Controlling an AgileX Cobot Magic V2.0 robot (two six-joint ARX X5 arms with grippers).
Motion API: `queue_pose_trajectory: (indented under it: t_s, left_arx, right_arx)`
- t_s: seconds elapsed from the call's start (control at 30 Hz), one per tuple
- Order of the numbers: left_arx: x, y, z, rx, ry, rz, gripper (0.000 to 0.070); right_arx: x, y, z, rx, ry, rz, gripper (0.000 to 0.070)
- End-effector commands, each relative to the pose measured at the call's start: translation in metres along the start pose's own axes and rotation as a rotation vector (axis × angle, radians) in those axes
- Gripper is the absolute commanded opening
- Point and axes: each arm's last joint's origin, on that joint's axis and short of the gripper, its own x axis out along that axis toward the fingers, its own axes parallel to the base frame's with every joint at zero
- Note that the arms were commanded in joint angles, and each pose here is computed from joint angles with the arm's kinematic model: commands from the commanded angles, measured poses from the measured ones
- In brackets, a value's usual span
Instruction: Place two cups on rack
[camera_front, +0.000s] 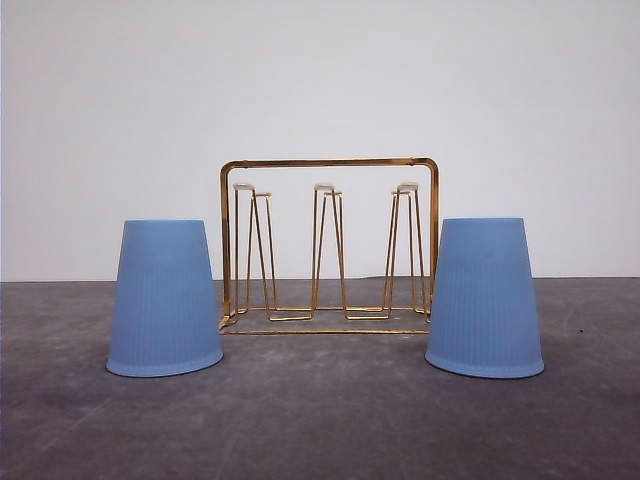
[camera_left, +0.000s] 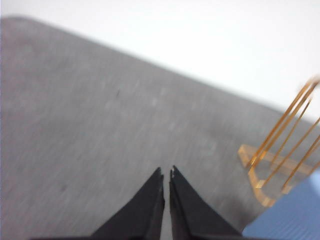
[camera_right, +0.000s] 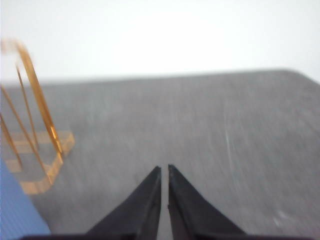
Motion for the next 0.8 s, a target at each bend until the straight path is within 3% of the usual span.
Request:
queue_pose_trajectory:
  t_s: [0.0, 0.17, 0.3, 0.53, 0.67, 0.77]
  left_arx:
    - [-0.002, -0.004, 0.012, -0.061, -0.067, -0.028, 0.0]
    - [-0.02, -0.018, 0.055, -0.057, -0.185, -0.051, 0.0002]
    - [-0.037, -0.029, 0.087, -0.038, -0.153, -0.009, 0.0003]
    - [-0.044, -0.041, 0.118, 0.022, 0.164, 0.038, 0.0003]
    - [-0.029, -0.045, 0.119, 0.15, 0.375, -0.041, 0.0003]
    - [-0.016, -0.047, 0.116, 0.178, 0.48, -0.143, 0.0002]
  right_arx:
    - [-0.002, 0.002, 0.013, 0.093, -0.064, 0.009, 0.0006]
    - [-0.017, 0.006, 0.056, 0.128, -0.177, -0.033, 0.0006]
    - [-0.035, 0.011, 0.094, 0.129, -0.191, -0.033, 0.0006]
    - [-0.047, 0.017, 0.129, 0.061, 0.073, -0.022, 0.0006]
    - [-0.034, 0.02, 0.122, -0.031, 0.259, 0.073, 0.0006]
    - [-0.024, 0.022, 0.115, -0.061, 0.368, 0.168, 0.0007]
